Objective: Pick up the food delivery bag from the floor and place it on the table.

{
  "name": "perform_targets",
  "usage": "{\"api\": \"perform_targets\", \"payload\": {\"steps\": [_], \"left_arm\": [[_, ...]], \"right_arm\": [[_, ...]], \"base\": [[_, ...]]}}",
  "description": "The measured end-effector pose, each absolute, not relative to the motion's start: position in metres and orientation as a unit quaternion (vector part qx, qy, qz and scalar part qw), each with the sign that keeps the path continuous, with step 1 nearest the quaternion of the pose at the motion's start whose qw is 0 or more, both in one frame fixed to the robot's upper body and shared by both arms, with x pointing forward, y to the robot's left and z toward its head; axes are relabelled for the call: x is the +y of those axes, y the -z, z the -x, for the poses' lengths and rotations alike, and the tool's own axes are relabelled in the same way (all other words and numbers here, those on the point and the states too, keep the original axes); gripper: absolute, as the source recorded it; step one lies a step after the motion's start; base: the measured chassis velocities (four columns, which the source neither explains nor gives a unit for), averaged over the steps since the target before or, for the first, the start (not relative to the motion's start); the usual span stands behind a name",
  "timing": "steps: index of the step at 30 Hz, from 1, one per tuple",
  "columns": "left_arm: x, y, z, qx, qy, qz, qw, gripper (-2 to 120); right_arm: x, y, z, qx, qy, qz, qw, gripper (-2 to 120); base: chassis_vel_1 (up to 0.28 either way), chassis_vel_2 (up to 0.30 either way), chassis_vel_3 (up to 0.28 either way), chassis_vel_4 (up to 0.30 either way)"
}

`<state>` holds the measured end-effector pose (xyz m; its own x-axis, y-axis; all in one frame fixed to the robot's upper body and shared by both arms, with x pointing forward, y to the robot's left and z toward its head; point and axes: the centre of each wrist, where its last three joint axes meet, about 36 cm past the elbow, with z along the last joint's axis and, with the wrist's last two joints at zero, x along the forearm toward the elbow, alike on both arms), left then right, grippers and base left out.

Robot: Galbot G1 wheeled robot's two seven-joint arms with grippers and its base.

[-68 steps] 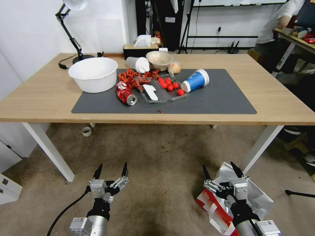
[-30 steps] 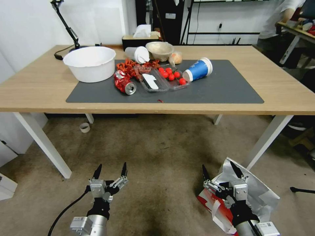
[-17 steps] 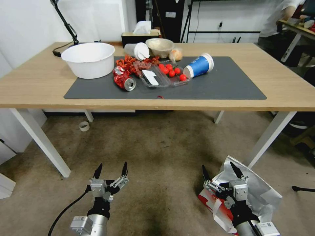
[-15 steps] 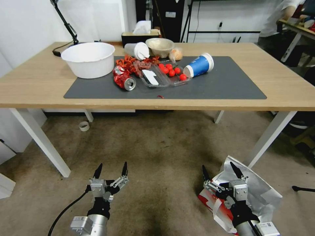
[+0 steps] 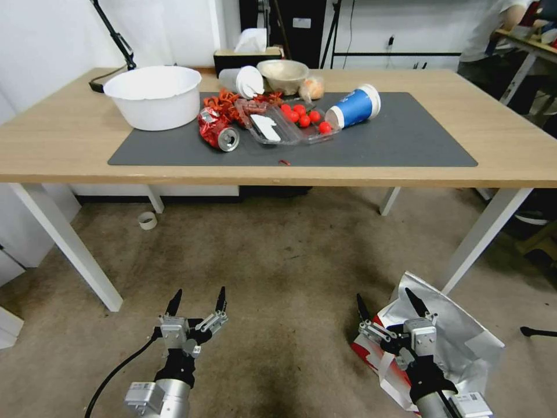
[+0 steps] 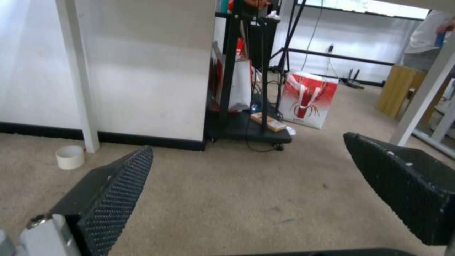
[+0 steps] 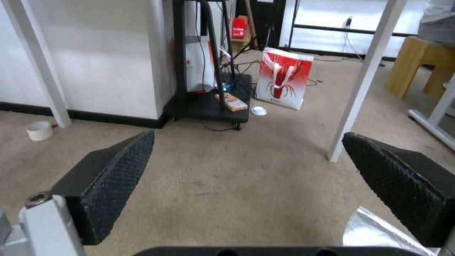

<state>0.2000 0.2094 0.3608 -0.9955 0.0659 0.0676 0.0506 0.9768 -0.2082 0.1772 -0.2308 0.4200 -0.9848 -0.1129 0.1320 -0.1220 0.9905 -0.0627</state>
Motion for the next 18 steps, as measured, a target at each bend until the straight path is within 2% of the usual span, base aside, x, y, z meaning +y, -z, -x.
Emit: {"api": "perform_targets", "payload": {"steps": [18], "left_arm": [[0.2102,-0.3597,-0.2001,-0.994,-0.104,0.026,0.039,100]], "right_arm": [[-0.2307,-0.4188,-0.1782,-0.995,-0.035,-0.059,0.066,100]], "base": [[0.0,0.0,0.0,0.0]]}}
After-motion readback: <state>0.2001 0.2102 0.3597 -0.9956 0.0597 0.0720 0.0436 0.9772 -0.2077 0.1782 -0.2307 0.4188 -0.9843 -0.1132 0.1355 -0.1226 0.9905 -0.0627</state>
